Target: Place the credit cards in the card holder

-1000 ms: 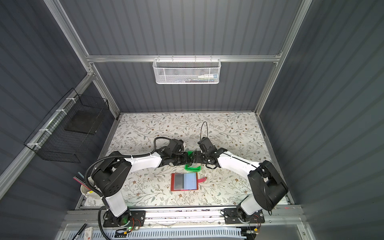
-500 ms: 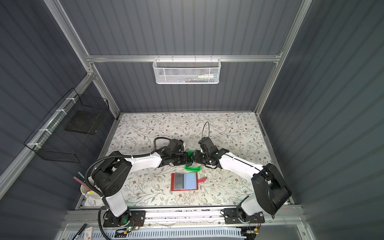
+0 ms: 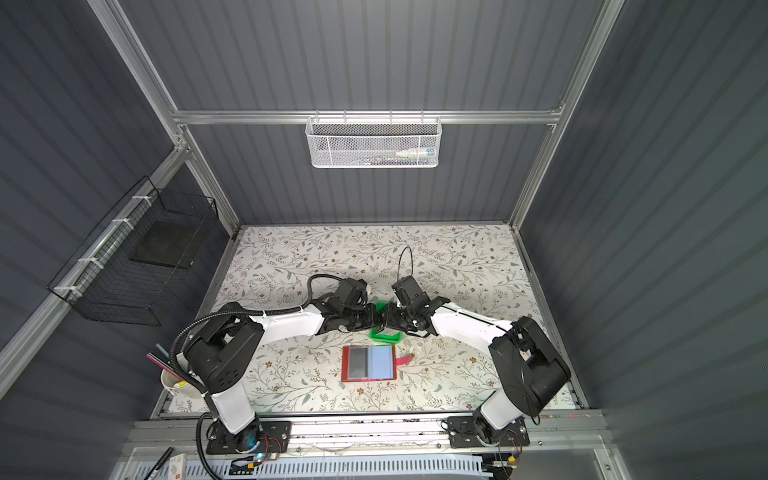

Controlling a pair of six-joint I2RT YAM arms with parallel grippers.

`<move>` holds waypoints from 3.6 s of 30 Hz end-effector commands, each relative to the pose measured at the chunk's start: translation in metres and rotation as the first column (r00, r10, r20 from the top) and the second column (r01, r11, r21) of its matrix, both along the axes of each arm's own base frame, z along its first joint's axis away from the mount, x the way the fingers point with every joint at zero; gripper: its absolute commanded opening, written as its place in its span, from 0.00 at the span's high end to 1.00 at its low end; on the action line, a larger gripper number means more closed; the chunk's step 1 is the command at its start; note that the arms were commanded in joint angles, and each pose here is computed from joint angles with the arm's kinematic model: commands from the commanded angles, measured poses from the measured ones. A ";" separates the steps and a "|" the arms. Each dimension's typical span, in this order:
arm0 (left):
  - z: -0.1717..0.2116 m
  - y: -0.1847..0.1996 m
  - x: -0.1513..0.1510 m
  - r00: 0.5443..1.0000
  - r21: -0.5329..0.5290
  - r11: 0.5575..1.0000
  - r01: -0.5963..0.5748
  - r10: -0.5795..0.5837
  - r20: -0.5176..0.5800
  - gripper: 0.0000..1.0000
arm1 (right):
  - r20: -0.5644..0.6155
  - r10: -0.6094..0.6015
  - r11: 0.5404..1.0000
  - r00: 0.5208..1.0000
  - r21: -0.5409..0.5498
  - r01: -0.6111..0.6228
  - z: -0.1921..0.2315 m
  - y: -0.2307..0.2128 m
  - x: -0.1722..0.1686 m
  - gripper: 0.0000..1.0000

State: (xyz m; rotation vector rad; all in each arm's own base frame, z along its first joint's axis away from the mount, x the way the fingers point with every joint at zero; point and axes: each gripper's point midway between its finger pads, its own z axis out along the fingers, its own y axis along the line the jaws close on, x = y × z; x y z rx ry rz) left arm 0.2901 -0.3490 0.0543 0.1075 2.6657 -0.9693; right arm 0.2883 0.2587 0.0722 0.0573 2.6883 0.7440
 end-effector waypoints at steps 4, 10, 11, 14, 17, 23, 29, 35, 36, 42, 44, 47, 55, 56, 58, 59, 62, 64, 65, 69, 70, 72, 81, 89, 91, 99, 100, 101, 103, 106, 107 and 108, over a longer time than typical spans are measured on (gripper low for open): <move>-0.017 0.007 -0.011 0.998 0.027 1.000 0.006 -0.004 -0.058 0.85 | 0.000 0.015 1.000 1.000 0.004 -0.015 -0.001 0.008 0.004 0.81; -0.014 0.006 -0.012 0.998 0.015 1.000 0.005 -0.005 -0.062 0.86 | -0.008 0.007 1.000 1.000 -0.020 -0.007 -0.005 0.005 0.004 0.86; -0.012 0.006 -0.012 0.998 0.012 1.000 0.005 -0.005 -0.059 0.86 | -0.008 0.003 1.000 1.000 -0.026 -0.003 -0.005 0.004 0.004 0.86; -0.008 0.006 -0.013 0.999 0.008 1.000 0.006 -0.005 -0.054 0.85 | -0.014 -0.003 0.999 1.000 -0.037 0.002 -0.007 0.002 0.004 0.90; -0.006 0.006 -0.012 0.999 0.002 1.000 0.002 -0.002 -0.052 0.86 | -0.015 -0.003 0.999 1.000 -0.036 0.002 -0.007 0.003 0.004 0.93; 0.013 0.011 -0.015 1.000 -0.020 1.000 -0.011 0.011 -0.027 0.85 | -0.010 -0.032 0.997 0.999 -0.074 0.031 -0.001 -0.005 0.005 0.95; 0.039 0.026 -0.030 0.999 -0.069 0.997 -0.032 0.032 -0.002 0.83 | 0.003 -0.027 0.997 1.000 -0.072 0.027 0.008 -0.008 0.002 0.97; 0.057 0.043 -0.051 0.999 -0.120 0.992 -0.036 0.037 0.008 0.79 | 0.033 -0.007 0.999 0.999 -0.041 0.008 0.023 -0.008 -0.003 0.98; 0.060 0.045 -0.054 0.999 -0.130 0.991 -0.034 0.035 0.009 0.78 | 0.040 -0.006 0.999 0.999 -0.034 0.007 0.026 -0.009 -0.005 0.98; 0.072 0.055 -0.086 1.000 -0.228 0.974 0.017 -0.019 -0.007 0.74 | 0.088 0.007 1.000 0.996 0.009 -0.008 0.047 -0.020 -0.024 0.99; 0.080 0.059 -0.096 0.999 -0.274 0.961 0.036 -0.034 0.011 0.72 | 0.102 0.010 1.000 0.995 0.028 -0.013 0.054 -0.025 -0.032 0.99; 0.088 0.062 -0.107 0.998 -0.342 0.938 0.058 -0.048 0.036 0.71 | 0.121 0.023 0.997 0.992 0.065 -0.031 0.063 -0.030 -0.046 0.99; 0.097 0.061 -0.125 0.996 -0.487 0.868 0.094 -0.078 0.053 0.68 | 0.194 0.032 0.974 0.980 0.213 -0.074 0.090 -0.038 -0.078 1.00; 0.098 0.061 -0.125 0.996 -0.500 0.861 0.093 -0.075 0.055 0.68 | 0.197 0.031 0.970 0.980 0.231 -0.077 0.091 -0.038 -0.080 1.00; 0.097 0.061 -0.126 0.996 -0.515 0.853 0.090 -0.071 0.055 0.68 | 0.209 0.035 0.958 0.977 0.272 -0.093 0.096 -0.037 -0.087 1.00; 0.097 0.061 -0.127 0.996 -0.522 0.848 0.090 -0.071 0.057 0.68 | 0.210 0.036 0.952 0.977 0.290 -0.098 0.098 -0.036 -0.089 1.00; 0.100 0.058 -0.129 0.995 -0.550 0.829 0.098 -0.073 0.067 0.68 | 0.213 0.033 0.937 0.977 0.334 -0.104 0.100 -0.035 -0.094 1.00; 0.101 0.056 -0.131 0.994 -0.559 0.822 0.105 -0.076 0.075 0.68 | 0.198 0.058 0.912 0.978 0.389 -0.133 0.102 -0.029 -0.102 1.00; 0.103 0.055 -0.131 0.994 -0.567 0.816 0.110 -0.077 0.082 0.68 | 0.197 0.061 0.901 0.979 0.411 -0.139 0.103 -0.027 -0.104 1.00; 0.104 0.050 -0.135 0.992 -0.579 0.805 0.125 -0.083 0.098 0.68 | 0.190 0.060 0.865 0.980 0.480 -0.146 0.106 -0.022 -0.109 1.00; 0.103 0.049 -0.135 0.992 -0.579 0.805 0.124 -0.082 0.098 0.68 | 0.188 0.056 0.862 0.981 0.487 -0.142 0.105 -0.022 -0.109 1.00; 0.103 0.047 -0.136 0.991 -0.583 0.802 0.129 -0.085 0.103 0.68 | 0.187 0.050 0.856 0.981 0.497 -0.139 0.104 -0.023 -0.111 1.00; 0.102 0.040 -0.138 0.991 -0.597 0.791 0.132 -0.086 0.105 0.69 | 0.176 0.060 0.808 0.983 0.570 -0.151 0.102 -0.019 -0.119 1.00; 0.105 0.035 -0.140 0.989 -0.602 0.786 0.141 -0.090 0.115 0.69 | 0.183 0.071 0.792 0.981 0.588 -0.167 0.104 -0.013 -0.122 1.00; 0.107 0.034 -0.140 0.989 -0.605 0.783 0.143 -0.092 0.116 0.69 | 0.185 0.073 0.787 0.980 0.593 -0.171 0.105 -0.011 -0.122 1.00; 0.110 0.031 -0.141 0.988 -0.614 0.775 0.151 -0.099 0.119 0.69 | 0.188 0.082 0.779 0.979 0.600 -0.181 0.106 -0.005 -0.123 1.00; 0.109 0.031 -0.141 0.988 -0.613 0.776 0.149 -0.097 0.118 0.69 | 0.187 0.081 0.779 0.979 0.601 -0.179 0.106 -0.005 -0.123 1.00; 0.109 0.031 -0.141 0.988 -0.613 0.776 0.148 -0.096 0.118 0.69 | 0.188 0.079 0.778 0.979 0.603 -0.179 0.106 -0.005 -0.123 1.00; 0.109 0.031 -0.140 0.989 -0.615 0.775 0.147 -0.094 0.117 0.69 | 0.190 0.079 0.773 0.979 0.608 -0.180 0.107 -0.004 -0.123 1.00; 0.111 0.030 -0.140 0.989 -0.622 0.769 0.147 -0.094 0.117 0.69 | 0.190 0.079 0.772 0.979 0.610 -0.181 0.108 -0.004 -0.123 1.00; 0.112 0.030 -0.140 0.989 -0.626 0.766 0.147 -0.095 0.116 0.69 | 0.189 0.078 0.771 0.979 0.611 -0.180 0.108 -0.004 -0.123 1.00; 0.113 0.029 -0.140 0.989 -0.627 0.765 0.148 -0.097 0.116 0.69 | 0.189 0.079 0.770 0.979 0.612 -0.180 0.108 -0.004 -0.123 1.00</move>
